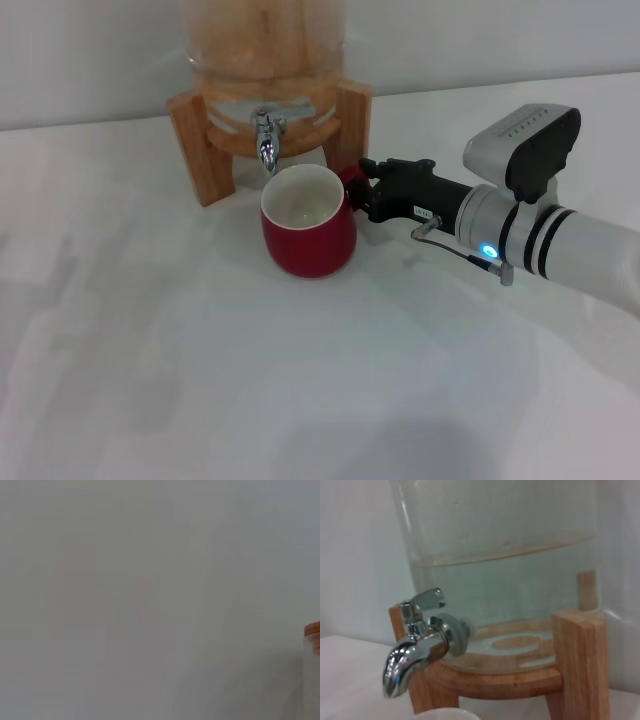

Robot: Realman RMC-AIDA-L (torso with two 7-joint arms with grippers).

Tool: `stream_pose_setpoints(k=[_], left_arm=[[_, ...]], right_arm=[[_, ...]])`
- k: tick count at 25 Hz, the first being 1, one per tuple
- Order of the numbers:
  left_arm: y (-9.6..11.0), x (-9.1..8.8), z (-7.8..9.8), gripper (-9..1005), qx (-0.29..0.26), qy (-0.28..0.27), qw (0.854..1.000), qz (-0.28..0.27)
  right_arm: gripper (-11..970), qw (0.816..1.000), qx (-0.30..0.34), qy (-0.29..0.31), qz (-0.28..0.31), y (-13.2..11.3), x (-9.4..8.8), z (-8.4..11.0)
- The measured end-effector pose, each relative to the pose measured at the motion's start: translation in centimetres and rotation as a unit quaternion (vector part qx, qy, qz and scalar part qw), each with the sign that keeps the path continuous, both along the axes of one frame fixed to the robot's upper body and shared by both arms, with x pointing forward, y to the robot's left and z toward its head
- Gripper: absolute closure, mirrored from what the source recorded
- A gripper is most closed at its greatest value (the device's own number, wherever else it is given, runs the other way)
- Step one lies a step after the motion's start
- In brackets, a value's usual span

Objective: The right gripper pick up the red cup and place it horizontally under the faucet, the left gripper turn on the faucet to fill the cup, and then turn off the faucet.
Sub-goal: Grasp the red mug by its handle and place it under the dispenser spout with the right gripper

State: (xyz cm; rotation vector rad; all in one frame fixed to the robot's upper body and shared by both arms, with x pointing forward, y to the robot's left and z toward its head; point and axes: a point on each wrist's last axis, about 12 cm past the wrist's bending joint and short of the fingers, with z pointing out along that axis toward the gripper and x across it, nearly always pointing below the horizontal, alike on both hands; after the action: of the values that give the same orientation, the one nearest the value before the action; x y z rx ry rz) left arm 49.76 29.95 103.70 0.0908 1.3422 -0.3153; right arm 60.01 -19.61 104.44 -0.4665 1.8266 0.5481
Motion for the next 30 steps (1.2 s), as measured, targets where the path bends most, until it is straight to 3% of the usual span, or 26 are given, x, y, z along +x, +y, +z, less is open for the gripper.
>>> stream_pose_setpoints(k=[30], left_arm=[[-0.32, 0.13, 0.06, 148, 0.004, -0.001, 1.0, -0.011]], right_arm=[[663, 1.0, 0.016, 0.013, -0.003, 0.89, -0.25, -0.04]])
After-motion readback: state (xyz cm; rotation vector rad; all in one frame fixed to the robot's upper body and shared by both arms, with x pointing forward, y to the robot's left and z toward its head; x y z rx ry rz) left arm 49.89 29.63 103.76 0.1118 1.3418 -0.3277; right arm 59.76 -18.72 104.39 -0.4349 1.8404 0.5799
